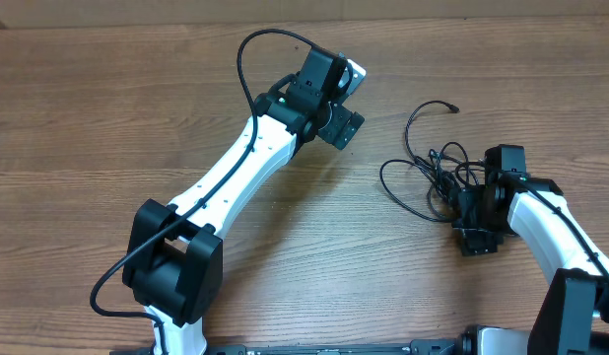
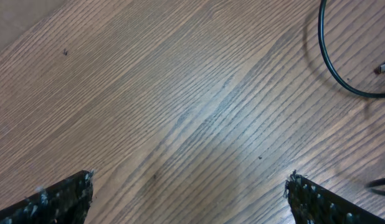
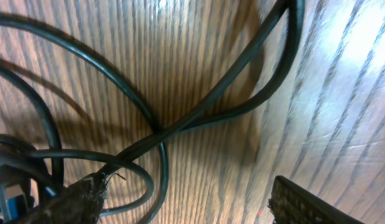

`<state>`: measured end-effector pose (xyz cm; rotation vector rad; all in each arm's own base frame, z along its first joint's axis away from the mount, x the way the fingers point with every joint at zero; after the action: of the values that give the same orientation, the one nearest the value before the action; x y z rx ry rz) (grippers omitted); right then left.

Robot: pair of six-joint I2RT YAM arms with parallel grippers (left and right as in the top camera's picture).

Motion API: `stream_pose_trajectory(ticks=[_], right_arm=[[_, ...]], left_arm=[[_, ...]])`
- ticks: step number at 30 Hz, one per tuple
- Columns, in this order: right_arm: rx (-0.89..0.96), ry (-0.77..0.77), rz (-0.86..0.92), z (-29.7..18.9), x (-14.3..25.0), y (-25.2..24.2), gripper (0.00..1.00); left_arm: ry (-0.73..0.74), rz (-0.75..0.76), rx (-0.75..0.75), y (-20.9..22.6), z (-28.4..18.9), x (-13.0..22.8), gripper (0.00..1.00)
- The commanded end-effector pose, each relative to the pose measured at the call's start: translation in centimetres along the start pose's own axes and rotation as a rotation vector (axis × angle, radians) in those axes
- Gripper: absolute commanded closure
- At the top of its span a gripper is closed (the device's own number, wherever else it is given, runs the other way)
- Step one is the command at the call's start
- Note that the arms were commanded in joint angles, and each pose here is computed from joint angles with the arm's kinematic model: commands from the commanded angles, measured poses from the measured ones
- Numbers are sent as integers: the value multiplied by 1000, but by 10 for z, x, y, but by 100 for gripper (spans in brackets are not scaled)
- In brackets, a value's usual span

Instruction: Untangle cables

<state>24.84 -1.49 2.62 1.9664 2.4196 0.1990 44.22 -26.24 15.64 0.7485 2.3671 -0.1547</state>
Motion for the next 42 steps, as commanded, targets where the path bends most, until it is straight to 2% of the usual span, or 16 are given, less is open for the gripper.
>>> stream_pose_trajectory(ticks=[1, 11, 23, 35, 39, 42], right_arm=[[-8, 27, 29, 4, 4, 0, 21], [48, 60, 46, 6, 12, -15, 27], [21, -29, 35, 6, -4, -7, 27], [55, 23, 41, 26, 3, -13, 30], [55, 25, 41, 27, 3, -14, 38], [48, 30, 41, 27, 4, -12, 58]], left_arm=[[-17, -18, 8, 1, -1, -7, 0], [-13, -17, 8, 1, -1, -6, 0], [-13, -17, 8, 1, -1, -6, 0], [-14, -17, 7, 1, -1, -6, 1], [-13, -17, 7, 1, -1, -6, 0], [-14, -13, 7, 1, -1, -6, 0]])
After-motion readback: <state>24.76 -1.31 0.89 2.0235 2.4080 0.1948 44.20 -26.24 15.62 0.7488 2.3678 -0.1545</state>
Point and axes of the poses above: each gripper's point midway between its finger pads, its own z axis out along the fingers, its own y axis along the line the jaws close on, x = y × z, the point moved 1 cm from there along -z, back along the fingers, and after that the axes turned 4 degrees about -z, right-handed, at the moved point
